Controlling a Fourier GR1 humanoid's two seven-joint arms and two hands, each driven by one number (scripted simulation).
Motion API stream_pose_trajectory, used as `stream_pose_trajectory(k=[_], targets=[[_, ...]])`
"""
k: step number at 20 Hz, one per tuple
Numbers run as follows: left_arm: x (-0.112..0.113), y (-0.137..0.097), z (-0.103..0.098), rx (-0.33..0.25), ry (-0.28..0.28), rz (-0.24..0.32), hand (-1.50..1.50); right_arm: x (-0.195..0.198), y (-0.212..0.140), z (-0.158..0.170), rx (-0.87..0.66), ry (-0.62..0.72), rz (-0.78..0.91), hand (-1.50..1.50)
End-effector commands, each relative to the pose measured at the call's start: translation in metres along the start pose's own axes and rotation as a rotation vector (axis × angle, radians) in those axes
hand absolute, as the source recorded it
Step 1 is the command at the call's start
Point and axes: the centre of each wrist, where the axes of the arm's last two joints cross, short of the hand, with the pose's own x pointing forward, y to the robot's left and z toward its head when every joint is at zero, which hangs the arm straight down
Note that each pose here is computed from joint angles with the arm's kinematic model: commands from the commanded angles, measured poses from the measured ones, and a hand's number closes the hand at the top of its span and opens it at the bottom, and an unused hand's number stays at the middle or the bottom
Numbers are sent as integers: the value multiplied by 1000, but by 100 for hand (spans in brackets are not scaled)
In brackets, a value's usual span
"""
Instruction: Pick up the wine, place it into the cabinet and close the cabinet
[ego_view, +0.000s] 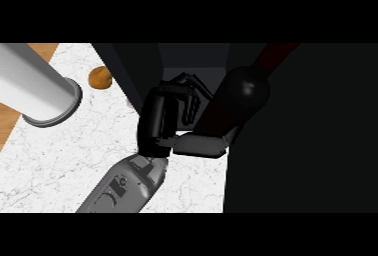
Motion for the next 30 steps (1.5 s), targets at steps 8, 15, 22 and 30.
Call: stream_pose_trajectory(k=[8, 15, 22, 30], targets=[[-35, -3, -5, 65, 28, 45, 150, 24, 6, 24, 50, -42, -24, -150], [-60, 2, -4, 70, 46, -8, 150, 21, 12, 17, 35, -58, -44, -150], [-91, 12, 6, 89, -8, -130, 150, 15, 6, 19, 21, -57, -30, -150], [-93, 20, -9, 139, -9, -115, 150, 15, 9, 19, 32, -48, -18, -150]])
